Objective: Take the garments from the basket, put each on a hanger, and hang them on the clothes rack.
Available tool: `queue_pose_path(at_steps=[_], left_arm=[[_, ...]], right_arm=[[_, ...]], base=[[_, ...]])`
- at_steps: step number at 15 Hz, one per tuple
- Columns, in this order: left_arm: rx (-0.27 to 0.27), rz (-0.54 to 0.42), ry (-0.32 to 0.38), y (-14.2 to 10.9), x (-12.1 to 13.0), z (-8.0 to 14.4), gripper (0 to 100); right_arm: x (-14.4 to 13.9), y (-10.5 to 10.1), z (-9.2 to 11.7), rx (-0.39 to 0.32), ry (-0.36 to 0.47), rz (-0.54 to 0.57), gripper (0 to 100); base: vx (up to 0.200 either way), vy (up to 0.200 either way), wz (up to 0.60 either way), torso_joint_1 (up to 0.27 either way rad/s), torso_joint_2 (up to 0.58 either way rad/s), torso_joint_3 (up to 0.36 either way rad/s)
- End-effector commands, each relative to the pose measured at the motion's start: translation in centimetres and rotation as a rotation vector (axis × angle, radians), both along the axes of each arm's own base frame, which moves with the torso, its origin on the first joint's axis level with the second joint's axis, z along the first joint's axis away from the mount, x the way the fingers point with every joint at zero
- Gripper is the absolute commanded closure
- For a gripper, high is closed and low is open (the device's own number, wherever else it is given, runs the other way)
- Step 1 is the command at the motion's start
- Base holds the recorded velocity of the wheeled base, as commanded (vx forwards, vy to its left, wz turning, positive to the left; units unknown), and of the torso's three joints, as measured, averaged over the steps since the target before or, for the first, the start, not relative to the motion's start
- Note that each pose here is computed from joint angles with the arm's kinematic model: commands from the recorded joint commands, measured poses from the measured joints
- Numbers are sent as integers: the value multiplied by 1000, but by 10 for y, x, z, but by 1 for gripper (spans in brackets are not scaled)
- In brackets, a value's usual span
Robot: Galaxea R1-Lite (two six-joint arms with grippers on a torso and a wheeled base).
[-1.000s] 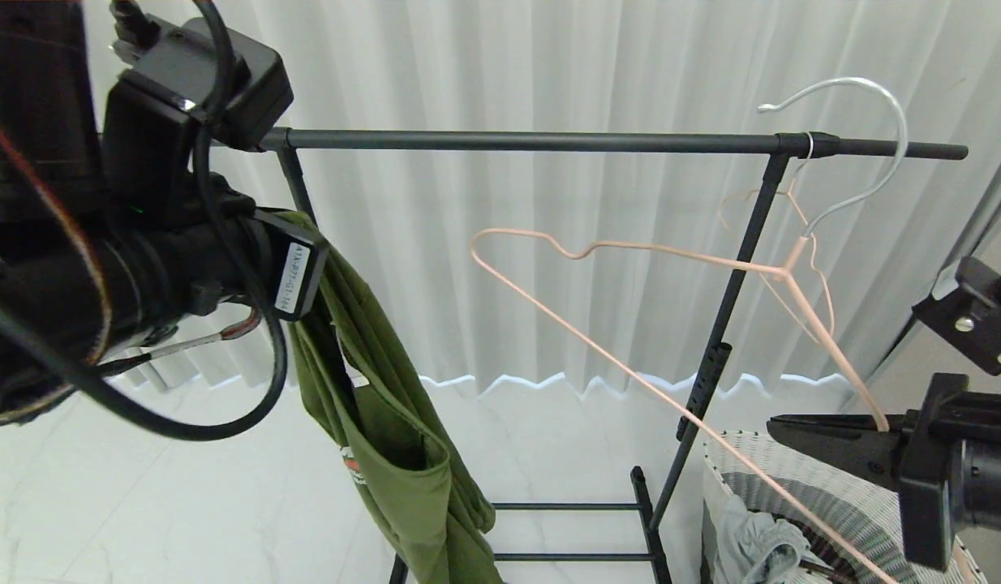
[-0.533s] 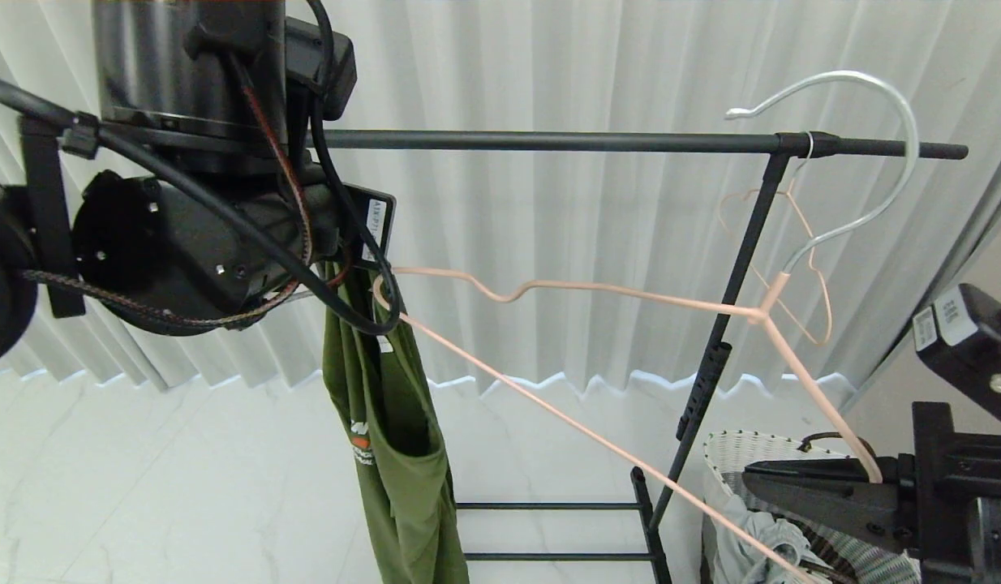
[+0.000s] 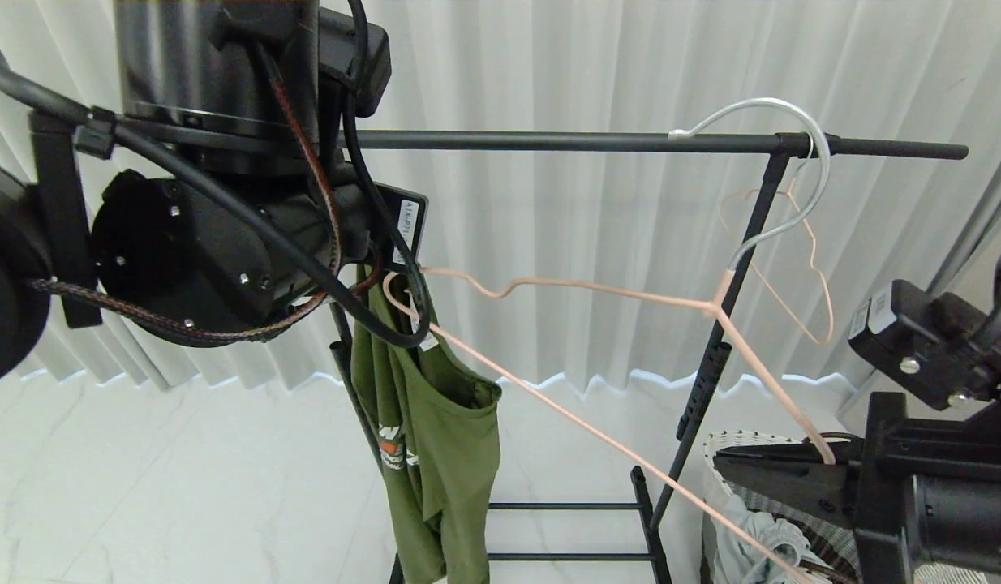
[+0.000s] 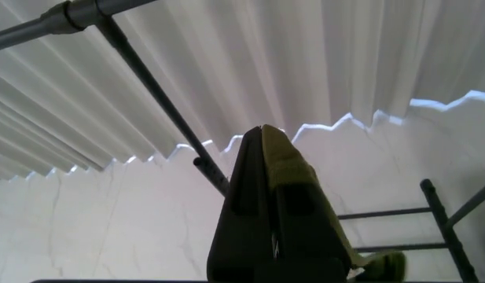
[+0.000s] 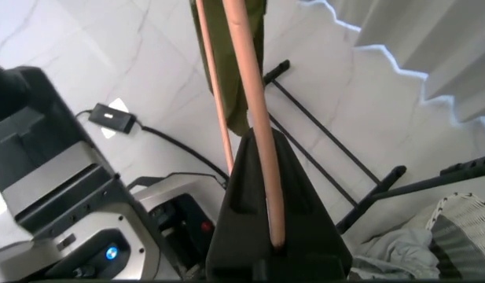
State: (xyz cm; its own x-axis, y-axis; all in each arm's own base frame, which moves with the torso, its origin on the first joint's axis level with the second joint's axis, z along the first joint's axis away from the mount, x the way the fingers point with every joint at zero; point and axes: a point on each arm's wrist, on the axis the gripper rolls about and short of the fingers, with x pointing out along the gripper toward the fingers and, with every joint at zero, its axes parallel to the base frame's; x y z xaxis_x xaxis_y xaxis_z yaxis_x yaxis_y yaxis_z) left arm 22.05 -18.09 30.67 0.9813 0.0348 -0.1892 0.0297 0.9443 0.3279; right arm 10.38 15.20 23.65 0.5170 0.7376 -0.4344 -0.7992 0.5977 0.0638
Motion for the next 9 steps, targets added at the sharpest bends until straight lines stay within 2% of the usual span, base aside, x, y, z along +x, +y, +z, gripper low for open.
queue_pose_path(at_steps=[1, 5, 9], left_arm=[[-5, -4, -6, 1, -3, 2, 100], [-7, -19, -6, -3, -5, 2, 100], [-34, -62, -6, -14, -14, 2, 100]], right_arm=[[10, 3, 1, 4, -2, -33, 100], [20, 7, 8, 19, -10, -63, 100], [33, 24, 8, 48, -13, -72, 100]], base=[[0, 0, 0, 0, 0, 0], [0, 0, 0, 0, 0, 0], [0, 0, 0, 0, 0, 0]])
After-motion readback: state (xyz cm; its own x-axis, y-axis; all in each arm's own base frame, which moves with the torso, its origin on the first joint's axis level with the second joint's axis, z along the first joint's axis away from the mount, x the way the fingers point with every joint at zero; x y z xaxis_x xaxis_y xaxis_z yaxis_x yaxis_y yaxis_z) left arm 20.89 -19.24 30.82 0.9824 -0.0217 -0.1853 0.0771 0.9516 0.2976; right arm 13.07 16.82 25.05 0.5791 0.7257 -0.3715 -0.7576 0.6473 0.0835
